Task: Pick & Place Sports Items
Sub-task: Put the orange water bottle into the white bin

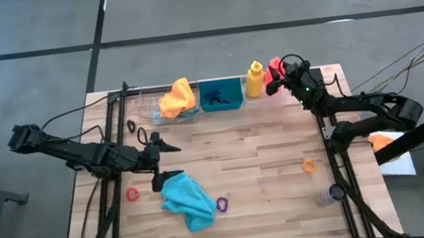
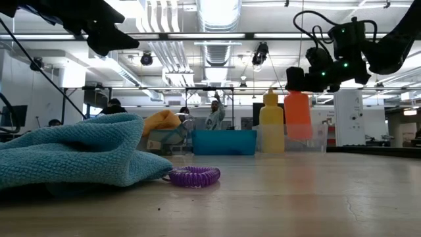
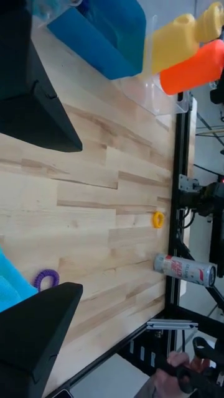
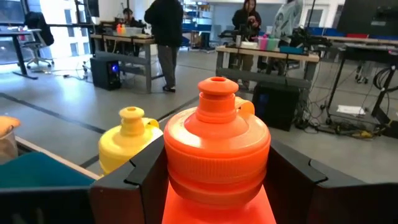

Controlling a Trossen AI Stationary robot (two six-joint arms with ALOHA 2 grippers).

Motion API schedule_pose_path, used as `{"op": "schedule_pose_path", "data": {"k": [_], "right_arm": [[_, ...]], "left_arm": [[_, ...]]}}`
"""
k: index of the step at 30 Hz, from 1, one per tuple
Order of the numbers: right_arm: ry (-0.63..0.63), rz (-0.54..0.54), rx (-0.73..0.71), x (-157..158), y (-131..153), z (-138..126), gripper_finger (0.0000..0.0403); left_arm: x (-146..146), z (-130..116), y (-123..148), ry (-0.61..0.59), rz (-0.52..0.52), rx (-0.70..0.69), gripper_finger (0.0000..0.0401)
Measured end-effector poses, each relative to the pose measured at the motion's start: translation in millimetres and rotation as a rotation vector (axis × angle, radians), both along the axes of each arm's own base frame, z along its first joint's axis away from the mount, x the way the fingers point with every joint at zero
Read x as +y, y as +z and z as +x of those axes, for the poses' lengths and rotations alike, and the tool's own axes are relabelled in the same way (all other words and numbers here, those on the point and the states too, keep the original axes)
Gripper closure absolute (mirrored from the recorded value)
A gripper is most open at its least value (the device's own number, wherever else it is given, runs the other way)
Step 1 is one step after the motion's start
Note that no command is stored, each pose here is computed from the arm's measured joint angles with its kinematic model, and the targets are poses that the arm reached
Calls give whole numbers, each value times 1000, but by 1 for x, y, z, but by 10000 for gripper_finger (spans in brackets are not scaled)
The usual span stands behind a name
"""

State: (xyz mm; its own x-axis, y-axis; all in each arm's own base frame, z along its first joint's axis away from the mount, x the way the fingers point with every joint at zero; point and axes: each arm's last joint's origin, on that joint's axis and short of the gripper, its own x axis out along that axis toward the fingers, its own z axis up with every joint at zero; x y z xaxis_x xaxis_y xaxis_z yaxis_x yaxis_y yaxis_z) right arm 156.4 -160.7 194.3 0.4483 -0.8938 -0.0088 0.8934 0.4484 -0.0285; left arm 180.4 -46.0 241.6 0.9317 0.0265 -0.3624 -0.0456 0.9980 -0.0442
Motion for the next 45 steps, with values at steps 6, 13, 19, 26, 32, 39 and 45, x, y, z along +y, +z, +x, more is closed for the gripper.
{"op": "schedule_pose_path", "data": {"k": [6, 13, 19, 26, 32, 39, 45], "right_arm": [[-10, 18, 31, 1, -11, -5, 200], [19, -23, -15, 5, -17, -10, 200], [24, -13, 8, 4, -21, -9, 200], [24, 8, 37, 1, -32, -6, 199], [24, 15, 43, -2, -40, -3, 99], [24, 9, 52, -3, -41, -3, 14], [24, -34, 18, 0, -28, -5, 12]], "left_arm": [[0, -1, -1, 1, -19, 15, 35], [0, 0, -2, 0, -15, 15, 35], [0, 0, -1, -2, -12, 15, 35], [0, 0, -1, -2, -12, 14, 35], [0, 0, -1, -1, -13, 14, 35], [0, 0, -1, 2, -19, 13, 35], [0, 0, -1, 2, -19, 13, 35]]}}
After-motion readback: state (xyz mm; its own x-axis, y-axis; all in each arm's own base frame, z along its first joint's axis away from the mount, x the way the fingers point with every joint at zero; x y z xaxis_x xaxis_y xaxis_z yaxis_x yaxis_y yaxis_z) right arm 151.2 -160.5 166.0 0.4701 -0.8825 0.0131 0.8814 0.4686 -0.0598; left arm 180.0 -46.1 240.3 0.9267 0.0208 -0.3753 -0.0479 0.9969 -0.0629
